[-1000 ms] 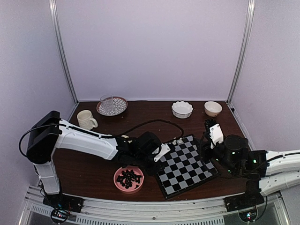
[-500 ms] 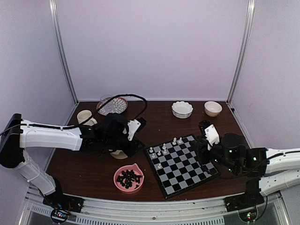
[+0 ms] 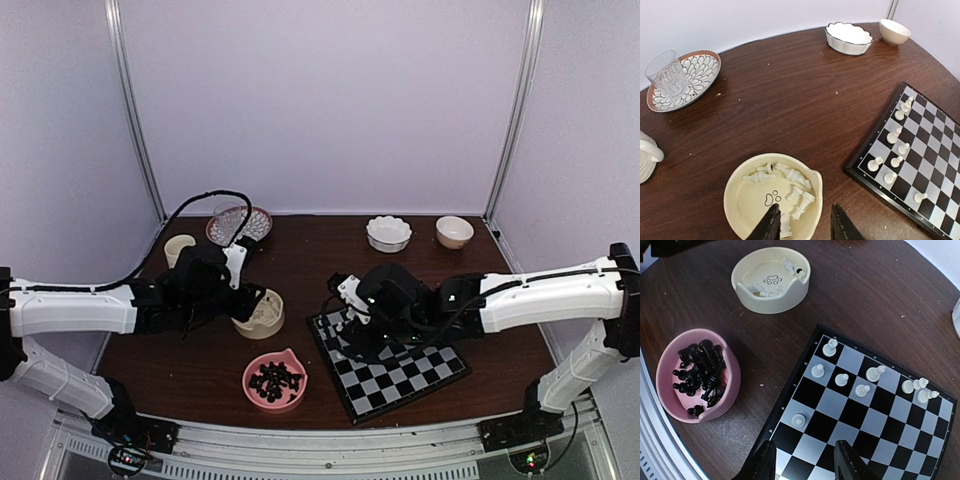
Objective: Set up the chess pieces on the board
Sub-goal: Pick up the pawn from the chessboard.
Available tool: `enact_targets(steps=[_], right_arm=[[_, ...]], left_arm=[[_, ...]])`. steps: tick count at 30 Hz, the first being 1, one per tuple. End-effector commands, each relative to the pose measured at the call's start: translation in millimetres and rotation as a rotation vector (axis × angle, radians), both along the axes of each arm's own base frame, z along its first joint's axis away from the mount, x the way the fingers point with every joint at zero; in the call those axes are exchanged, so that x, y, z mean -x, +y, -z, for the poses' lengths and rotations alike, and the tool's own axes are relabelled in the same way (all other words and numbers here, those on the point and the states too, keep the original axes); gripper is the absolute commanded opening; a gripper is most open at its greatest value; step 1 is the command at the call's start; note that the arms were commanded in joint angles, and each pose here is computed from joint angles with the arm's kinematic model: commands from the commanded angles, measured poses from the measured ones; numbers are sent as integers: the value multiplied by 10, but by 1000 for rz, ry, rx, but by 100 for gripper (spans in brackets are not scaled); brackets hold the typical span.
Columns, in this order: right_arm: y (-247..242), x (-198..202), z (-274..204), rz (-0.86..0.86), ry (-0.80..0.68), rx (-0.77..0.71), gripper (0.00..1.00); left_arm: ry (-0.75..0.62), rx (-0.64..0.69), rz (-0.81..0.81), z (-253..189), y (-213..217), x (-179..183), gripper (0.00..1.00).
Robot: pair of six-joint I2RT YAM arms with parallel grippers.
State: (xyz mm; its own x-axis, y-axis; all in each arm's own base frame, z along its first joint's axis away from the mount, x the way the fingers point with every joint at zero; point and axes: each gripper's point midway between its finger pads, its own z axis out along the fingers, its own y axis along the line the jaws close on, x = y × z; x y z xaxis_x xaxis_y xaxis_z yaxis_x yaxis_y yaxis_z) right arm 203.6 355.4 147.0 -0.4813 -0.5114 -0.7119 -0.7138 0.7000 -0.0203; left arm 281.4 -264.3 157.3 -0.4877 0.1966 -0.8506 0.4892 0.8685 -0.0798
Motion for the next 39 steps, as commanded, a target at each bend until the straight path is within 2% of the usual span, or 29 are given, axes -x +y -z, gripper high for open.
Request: enact_targets(steps=[1,13,30,39], right_arm=[[46,80,209,-13,114,83,42],[248,-21,618,-16,182,193,37],[252,-130,863,-7,241,205,29],[254,-156,910,-7,247,217,19]], left_arm=[[-74,49,-99,-181,125,-111,35],[-93,63,-109,-220,176,-92,37],[-86,64,-92,-213,147,-78,38],[-87,67,-88,-224,143,-75,38]])
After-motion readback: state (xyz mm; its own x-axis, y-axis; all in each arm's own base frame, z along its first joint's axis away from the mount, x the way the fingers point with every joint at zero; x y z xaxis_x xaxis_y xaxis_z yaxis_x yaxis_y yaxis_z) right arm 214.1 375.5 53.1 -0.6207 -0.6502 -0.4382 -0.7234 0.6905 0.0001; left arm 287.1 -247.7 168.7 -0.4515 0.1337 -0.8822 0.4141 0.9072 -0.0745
